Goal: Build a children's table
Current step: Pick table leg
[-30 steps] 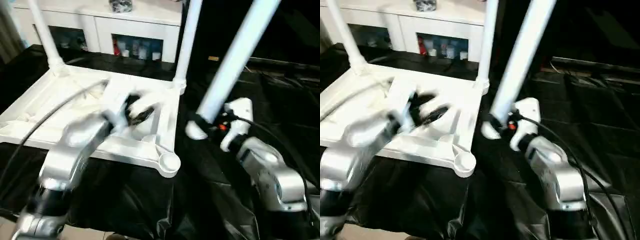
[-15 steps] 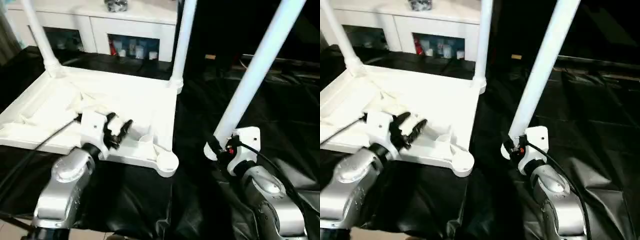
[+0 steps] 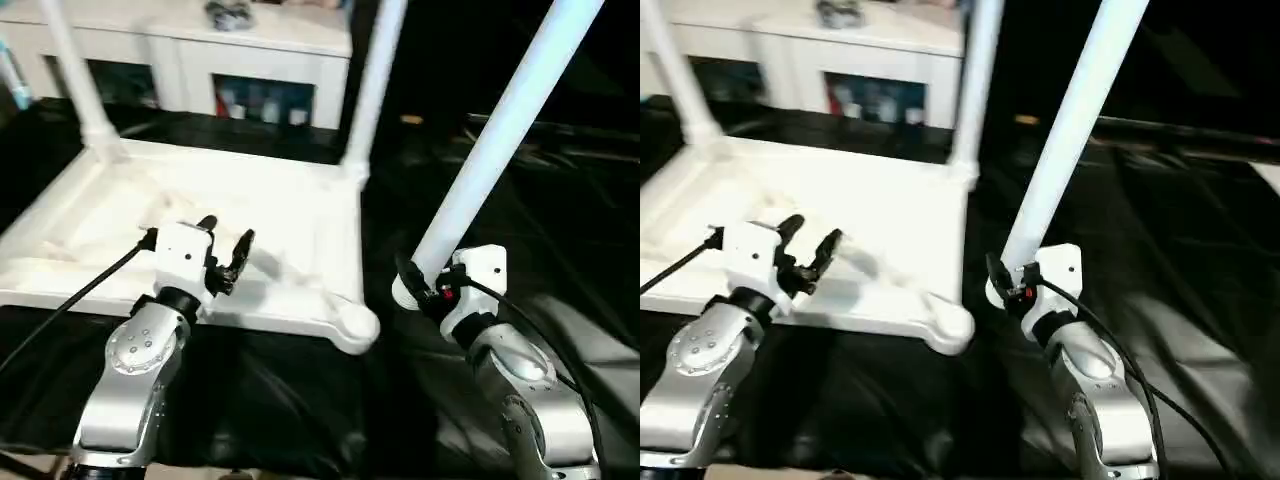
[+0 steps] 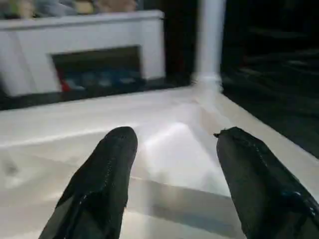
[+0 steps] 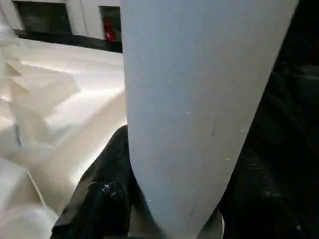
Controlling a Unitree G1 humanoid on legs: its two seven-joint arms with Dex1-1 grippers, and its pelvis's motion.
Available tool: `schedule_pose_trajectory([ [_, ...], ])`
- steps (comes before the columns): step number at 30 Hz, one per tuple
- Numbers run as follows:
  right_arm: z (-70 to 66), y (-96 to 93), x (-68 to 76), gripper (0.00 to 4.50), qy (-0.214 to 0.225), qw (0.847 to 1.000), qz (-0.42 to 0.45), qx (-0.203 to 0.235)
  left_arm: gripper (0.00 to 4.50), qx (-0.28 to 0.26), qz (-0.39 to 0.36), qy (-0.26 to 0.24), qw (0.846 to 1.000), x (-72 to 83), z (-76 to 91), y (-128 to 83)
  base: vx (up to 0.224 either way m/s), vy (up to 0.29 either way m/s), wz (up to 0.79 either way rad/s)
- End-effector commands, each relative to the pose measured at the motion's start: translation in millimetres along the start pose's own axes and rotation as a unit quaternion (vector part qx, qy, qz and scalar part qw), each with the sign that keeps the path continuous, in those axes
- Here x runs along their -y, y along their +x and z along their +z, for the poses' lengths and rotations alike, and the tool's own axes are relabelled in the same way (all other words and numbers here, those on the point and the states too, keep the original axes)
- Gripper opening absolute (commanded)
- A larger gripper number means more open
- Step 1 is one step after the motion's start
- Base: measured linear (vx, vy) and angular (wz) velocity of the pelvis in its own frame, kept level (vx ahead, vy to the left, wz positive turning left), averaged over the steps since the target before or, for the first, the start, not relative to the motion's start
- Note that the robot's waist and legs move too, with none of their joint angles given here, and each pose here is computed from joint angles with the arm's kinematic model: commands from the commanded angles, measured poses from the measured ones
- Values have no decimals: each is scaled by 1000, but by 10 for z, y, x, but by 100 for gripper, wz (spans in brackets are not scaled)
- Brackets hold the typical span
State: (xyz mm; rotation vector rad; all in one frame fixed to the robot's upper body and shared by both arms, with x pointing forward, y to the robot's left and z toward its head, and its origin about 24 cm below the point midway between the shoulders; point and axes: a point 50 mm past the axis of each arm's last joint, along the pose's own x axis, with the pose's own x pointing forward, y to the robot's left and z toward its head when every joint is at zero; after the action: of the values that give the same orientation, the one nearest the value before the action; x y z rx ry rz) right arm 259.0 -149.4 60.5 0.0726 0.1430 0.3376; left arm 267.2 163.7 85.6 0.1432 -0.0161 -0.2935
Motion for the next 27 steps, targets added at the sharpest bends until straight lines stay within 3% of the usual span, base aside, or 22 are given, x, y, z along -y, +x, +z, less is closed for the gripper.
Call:
schedule_pose_trajectory([
  [1, 57, 8, 64, 189, -11, 1000, -10, 11, 299, 4, -2, 13, 1000, 11, 42, 38, -90, -113, -7],
  [4, 67, 18, 100, 189, -18, 1000, -5, 9, 299, -11, -4, 36, 999, -15, 23, 98, -81, -84, -2],
  [7, 81, 19, 112, 189, -15, 1000, 14, 10, 299, -41, -53, 68, 995, -63, -35, 171, -58, -28, 4],
  [12, 78, 20, 126, 189, -23, 999, 48, 1, 336, -45, -154, 48, 986, -132, -15, 214, -10, -1, 0],
  [16, 91, 10, 117, 189, -22, 996, 91, -2, 371, -79, -278, 100, 952, -139, -118, 221, 0, 0, 0],
  [23, 113, 4, 179, 189, -20, 994, 112, -7, 371, -112, -421, 84, 896, -78, -188, 270, 0, 0, 0],
  [25, 103, -5, 170, 189, -26, 992, 126, -12, 371, -127, -473, 105, 866, -36, -225, 316, 0, 0, 0],
  [27, 100, -9, 164, 189, -27, 991, 129, -13, 371, -132, -484, 112, 858, -27, -236, 332, 0, 0, 0],
])
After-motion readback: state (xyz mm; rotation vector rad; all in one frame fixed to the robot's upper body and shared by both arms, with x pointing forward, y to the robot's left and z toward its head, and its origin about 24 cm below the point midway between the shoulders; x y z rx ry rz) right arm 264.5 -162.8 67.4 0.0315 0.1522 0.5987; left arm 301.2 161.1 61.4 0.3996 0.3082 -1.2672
